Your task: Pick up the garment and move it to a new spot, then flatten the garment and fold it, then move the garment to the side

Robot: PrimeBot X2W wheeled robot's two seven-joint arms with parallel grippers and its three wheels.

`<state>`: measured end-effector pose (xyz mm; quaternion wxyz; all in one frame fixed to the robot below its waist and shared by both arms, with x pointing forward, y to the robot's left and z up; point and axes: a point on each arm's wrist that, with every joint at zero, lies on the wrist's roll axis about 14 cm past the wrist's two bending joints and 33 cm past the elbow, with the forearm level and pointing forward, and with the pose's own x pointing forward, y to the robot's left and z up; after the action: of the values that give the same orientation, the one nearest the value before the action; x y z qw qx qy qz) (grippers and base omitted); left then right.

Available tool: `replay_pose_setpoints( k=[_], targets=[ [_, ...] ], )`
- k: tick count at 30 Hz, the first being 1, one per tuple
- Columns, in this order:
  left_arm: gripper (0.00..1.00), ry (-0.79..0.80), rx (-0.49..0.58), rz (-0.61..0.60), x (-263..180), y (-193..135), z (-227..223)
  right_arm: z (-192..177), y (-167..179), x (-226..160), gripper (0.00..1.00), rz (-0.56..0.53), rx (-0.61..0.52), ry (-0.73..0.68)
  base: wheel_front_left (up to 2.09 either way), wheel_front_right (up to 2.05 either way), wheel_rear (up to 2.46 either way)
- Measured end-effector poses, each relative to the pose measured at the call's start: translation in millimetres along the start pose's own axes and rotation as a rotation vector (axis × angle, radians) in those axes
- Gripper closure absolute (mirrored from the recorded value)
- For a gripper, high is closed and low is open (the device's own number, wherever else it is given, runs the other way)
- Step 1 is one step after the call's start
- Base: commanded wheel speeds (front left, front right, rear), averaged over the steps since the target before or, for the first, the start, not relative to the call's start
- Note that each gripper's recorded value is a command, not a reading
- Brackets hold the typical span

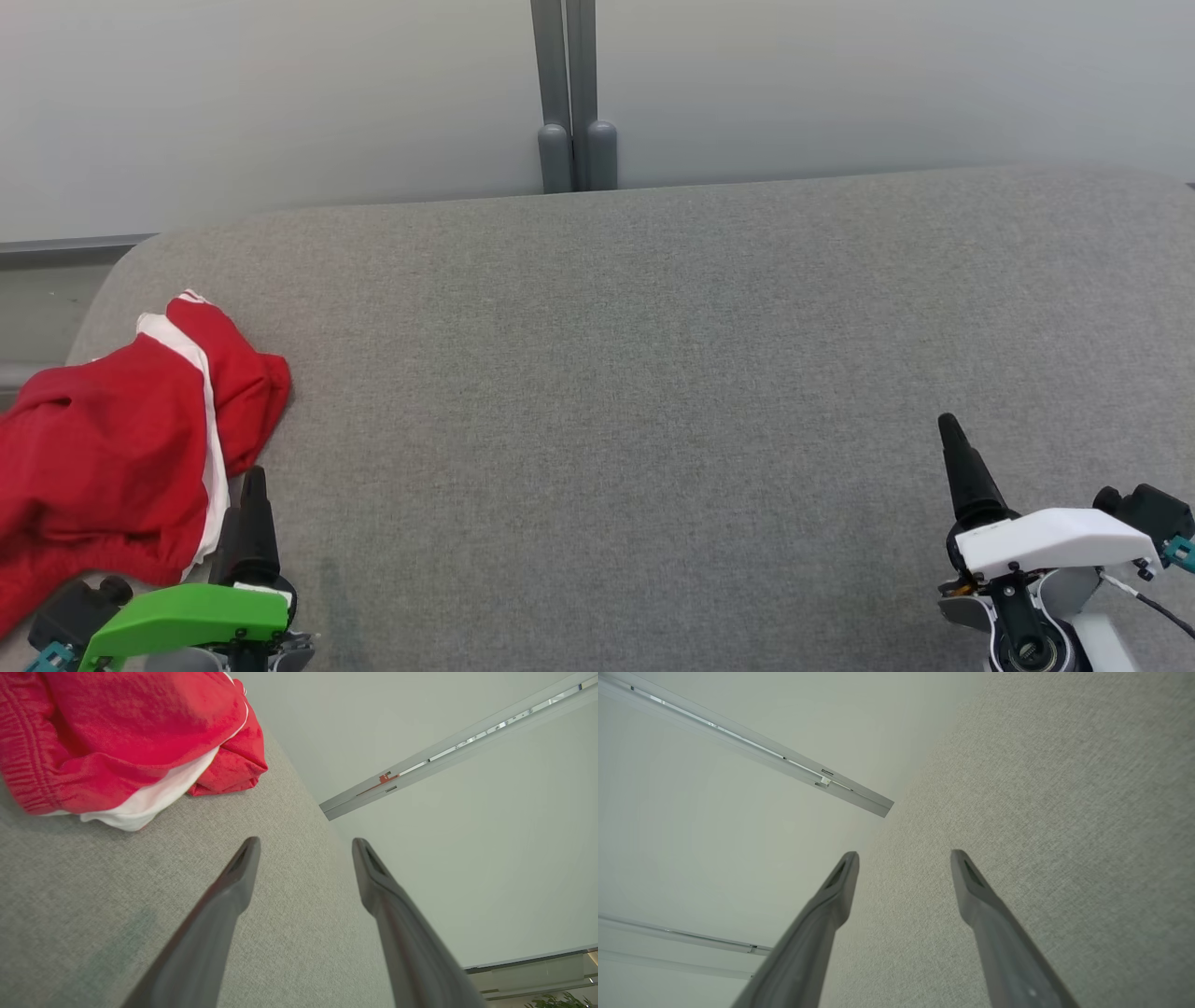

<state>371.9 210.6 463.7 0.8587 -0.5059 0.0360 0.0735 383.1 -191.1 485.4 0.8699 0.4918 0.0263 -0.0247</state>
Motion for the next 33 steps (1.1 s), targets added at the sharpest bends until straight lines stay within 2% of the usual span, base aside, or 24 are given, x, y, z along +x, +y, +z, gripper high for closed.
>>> replay_pose_setpoints(
  k=[21, 33],
  targets=[
    [0.00, 0.004, 0.359, 0.015, -2.3, 6.3, -4.9, -5.7, 8.5, 1.6, 0.00, 0.041, -0.357, 0.001, 0.00, 0.00, 0.00],
    [0.00, 0.020, 0.557, -0.030, -1.8, -1.5, -13.8, -16.1, 17.6, 2.6, 0.00, 0.088, -0.534, 0.017, 0.00, 0.00, 0.00]
  ],
)
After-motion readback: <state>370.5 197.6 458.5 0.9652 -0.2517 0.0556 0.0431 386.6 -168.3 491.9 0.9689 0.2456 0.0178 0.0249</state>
